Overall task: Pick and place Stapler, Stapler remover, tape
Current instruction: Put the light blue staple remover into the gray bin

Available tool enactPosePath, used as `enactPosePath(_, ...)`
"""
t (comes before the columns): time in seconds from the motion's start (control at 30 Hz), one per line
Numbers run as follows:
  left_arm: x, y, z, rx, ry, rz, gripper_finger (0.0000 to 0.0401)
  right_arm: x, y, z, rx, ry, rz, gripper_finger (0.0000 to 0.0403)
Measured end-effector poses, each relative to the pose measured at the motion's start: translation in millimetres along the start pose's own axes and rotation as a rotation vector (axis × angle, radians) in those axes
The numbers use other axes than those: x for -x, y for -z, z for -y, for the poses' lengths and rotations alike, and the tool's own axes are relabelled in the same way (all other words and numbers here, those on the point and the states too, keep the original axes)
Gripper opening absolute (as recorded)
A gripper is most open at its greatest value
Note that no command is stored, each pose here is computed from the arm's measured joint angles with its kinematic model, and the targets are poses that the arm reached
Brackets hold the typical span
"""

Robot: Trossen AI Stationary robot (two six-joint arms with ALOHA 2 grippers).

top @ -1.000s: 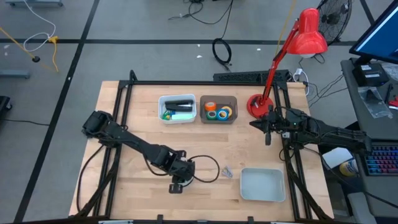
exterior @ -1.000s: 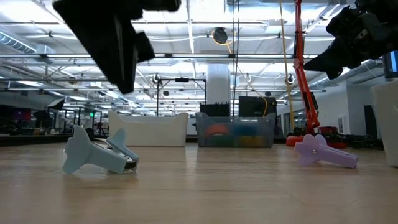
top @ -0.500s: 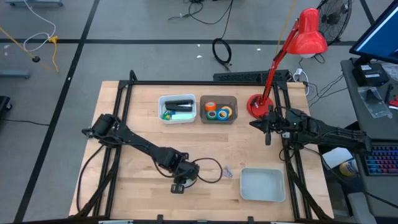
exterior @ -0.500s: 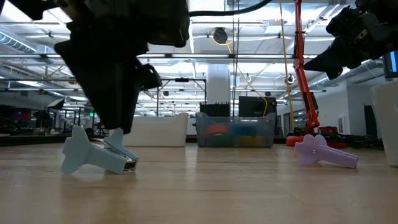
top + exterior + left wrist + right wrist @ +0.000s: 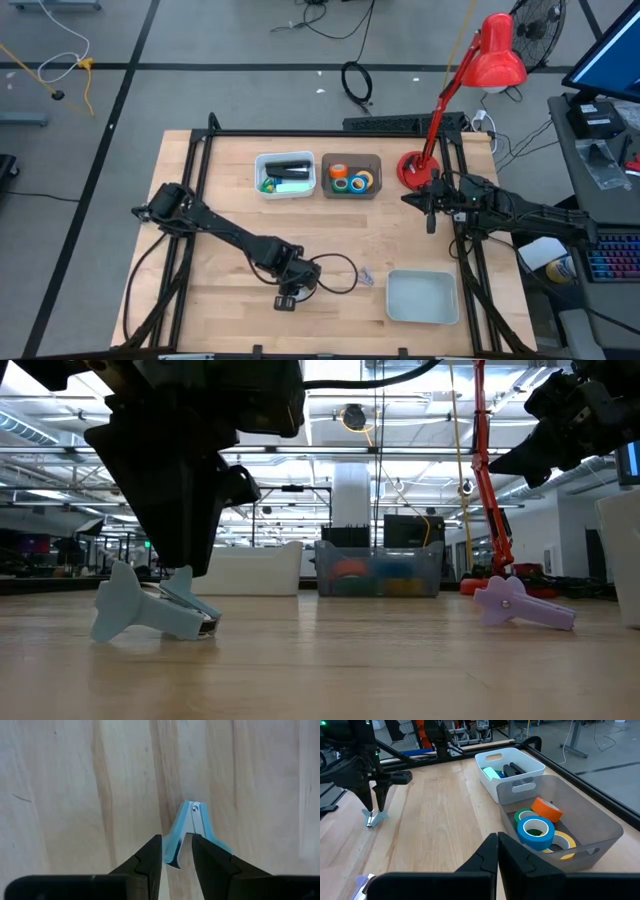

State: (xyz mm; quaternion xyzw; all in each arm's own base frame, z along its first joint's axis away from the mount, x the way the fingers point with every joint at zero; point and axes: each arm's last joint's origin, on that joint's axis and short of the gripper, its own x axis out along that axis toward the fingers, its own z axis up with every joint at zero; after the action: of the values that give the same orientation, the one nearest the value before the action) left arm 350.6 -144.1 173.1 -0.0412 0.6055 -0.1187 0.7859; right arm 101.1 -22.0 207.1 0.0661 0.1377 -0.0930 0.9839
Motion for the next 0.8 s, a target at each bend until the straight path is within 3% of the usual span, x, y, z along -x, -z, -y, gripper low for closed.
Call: enactPosePath(0.8, 0.3, 1.0, -1.2, 0.005, -0.009, -0.012, 0.0104, 0.0, 0.0, 0.0, 0.0, 0.0, 0.0, 0.0004)
